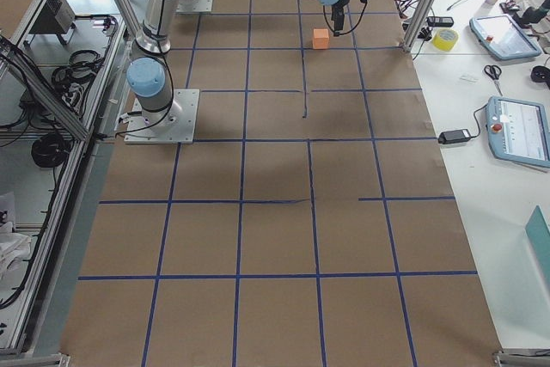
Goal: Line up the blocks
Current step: 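Set the orange cube down, open the right gripper and raise it, then reach the left gripper to the orange cube and grasp it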
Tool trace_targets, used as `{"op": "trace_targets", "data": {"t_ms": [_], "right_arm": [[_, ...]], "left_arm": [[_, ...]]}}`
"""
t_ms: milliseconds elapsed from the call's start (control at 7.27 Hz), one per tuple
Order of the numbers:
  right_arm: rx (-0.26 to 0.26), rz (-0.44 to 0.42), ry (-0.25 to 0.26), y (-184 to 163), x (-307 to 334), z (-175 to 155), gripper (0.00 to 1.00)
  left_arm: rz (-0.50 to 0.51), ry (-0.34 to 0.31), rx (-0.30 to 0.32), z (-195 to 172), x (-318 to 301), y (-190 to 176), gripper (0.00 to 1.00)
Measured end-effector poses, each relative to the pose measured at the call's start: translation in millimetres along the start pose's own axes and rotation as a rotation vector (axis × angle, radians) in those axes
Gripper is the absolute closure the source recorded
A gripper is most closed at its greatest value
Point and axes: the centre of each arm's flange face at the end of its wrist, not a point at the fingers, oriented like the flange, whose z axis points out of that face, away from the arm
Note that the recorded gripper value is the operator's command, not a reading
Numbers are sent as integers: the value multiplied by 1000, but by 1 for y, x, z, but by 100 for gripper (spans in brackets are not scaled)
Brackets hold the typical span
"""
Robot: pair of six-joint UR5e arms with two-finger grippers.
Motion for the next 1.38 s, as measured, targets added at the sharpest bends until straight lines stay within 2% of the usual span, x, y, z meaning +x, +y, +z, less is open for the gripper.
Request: {"op": "trace_targets", "data": {"t_ms": [275,550,688,962,1375], "right_arm": [[1,-59,10,32,50,-60,0],[6,-46,9,76,79,-106,0],[-2,-42,9,89,83,-109,0],[-24,-38,0,96,85,-96,0],[-12,-38,11,104,87,-102,0]], "left_arm": [[-3,9,0,44,4,-31,0],[12,12,-9,101,18,-64,0],[16,17,7,127,39,-76,0],[-10,32,43,182,97,-91,0],[-39,50,55,244,164,-101,0]]}}
